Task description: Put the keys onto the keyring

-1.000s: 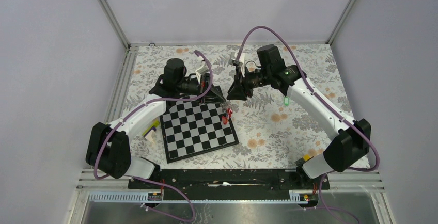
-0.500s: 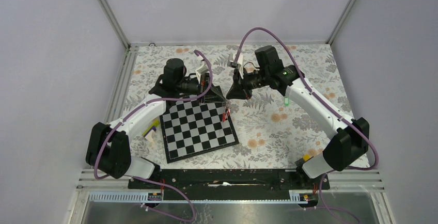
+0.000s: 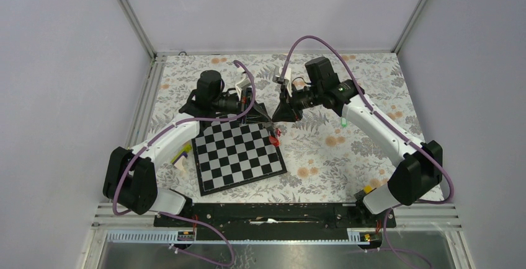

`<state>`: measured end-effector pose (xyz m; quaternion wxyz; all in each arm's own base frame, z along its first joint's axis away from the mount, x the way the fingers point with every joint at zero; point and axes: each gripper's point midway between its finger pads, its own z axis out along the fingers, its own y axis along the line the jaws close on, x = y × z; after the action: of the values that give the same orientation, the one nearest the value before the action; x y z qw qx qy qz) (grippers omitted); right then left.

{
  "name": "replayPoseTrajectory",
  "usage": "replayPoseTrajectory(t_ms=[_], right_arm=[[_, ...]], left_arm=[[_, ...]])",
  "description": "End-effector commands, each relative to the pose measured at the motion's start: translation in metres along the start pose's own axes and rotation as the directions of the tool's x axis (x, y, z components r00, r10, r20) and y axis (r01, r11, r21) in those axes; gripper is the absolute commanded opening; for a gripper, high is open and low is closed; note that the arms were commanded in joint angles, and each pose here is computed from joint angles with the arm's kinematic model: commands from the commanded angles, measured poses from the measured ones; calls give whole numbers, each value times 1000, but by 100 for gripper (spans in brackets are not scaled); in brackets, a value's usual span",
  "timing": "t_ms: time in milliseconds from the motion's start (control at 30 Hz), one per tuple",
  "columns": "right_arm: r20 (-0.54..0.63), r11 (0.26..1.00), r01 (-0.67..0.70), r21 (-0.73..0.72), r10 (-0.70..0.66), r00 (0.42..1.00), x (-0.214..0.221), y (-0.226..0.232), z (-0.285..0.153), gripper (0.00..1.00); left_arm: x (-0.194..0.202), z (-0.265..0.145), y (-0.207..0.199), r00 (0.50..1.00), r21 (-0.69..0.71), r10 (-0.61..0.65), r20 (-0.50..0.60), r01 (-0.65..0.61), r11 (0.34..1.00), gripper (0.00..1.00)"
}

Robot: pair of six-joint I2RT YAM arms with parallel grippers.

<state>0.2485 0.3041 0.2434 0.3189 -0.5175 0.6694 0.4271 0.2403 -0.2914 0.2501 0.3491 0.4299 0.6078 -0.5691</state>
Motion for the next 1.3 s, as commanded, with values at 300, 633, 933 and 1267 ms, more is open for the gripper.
replayPoseTrajectory(t_ms=[300, 633, 933, 1267], right_arm=[[6, 995, 103, -3, -103, 995, -7, 9, -5, 0], [-183, 895, 378, 235, -341, 922, 7, -24, -40, 0], [-213, 807, 551, 212, -512, 832, 28, -15, -46, 0], [-163, 716, 691, 99, -673, 722, 61, 11, -39, 0]], left_arm=[[-30, -5, -7, 991, 3, 130, 44, -130, 992, 16], [-44, -26, 8, 990, -60, 113, 90, -107, 992, 57], [-46, -22, 19, 988, -87, 30, 150, -17, 996, 61], [-17, -3, 43, 993, -130, -51, 107, 65, 989, 59]])
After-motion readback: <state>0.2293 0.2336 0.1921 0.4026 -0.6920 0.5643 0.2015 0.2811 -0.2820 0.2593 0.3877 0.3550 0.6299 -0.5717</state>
